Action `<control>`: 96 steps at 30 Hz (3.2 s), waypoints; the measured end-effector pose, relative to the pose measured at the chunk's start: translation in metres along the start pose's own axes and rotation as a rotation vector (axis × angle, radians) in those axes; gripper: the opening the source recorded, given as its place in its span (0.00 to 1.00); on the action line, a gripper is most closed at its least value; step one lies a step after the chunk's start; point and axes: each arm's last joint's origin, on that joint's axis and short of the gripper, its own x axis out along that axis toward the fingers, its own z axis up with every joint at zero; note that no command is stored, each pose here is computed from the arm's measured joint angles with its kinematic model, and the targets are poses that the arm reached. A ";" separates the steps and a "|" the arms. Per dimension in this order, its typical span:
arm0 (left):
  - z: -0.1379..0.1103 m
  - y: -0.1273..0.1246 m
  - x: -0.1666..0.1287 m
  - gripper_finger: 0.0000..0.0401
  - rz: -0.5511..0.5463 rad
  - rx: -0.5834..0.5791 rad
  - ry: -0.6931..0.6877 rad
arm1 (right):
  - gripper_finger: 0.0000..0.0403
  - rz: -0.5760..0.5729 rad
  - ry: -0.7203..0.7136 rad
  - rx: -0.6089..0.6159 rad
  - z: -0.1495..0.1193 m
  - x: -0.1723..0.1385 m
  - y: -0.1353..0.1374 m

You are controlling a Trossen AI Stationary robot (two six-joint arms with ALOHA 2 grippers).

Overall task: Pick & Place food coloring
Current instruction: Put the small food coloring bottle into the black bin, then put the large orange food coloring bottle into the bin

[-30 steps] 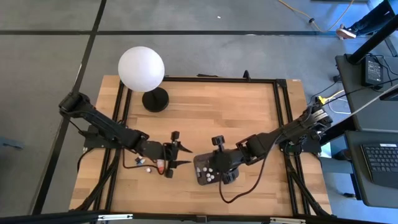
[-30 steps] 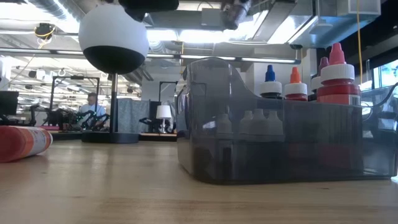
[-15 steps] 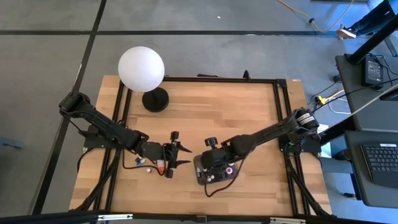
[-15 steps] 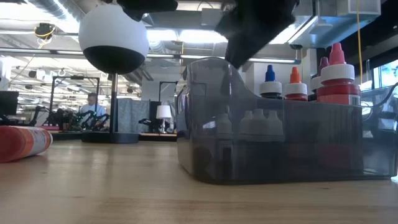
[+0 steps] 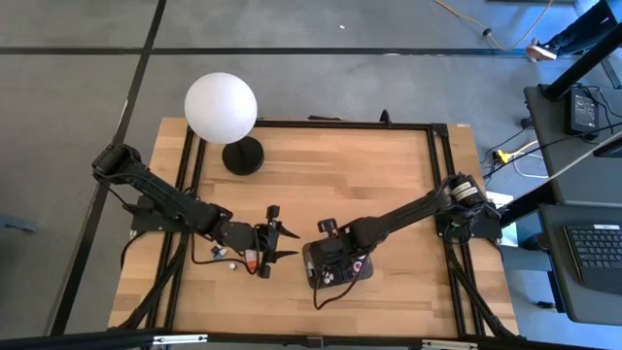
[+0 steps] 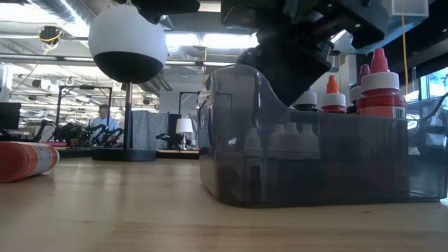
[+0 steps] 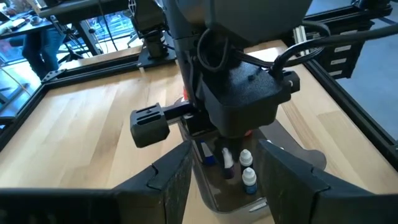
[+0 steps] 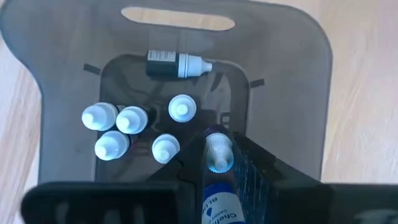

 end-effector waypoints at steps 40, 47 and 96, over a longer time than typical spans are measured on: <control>0.000 0.000 0.000 0.42 -0.001 0.000 0.000 | 0.28 0.001 -0.058 -0.035 0.017 -0.023 0.003; -0.001 -0.006 -0.002 0.42 -0.035 0.010 0.002 | 0.28 -0.049 -0.146 -0.062 0.008 -0.088 0.037; -0.041 0.011 -0.012 0.58 0.002 -0.671 0.643 | 0.28 -0.176 -0.607 0.088 -0.128 -0.142 0.081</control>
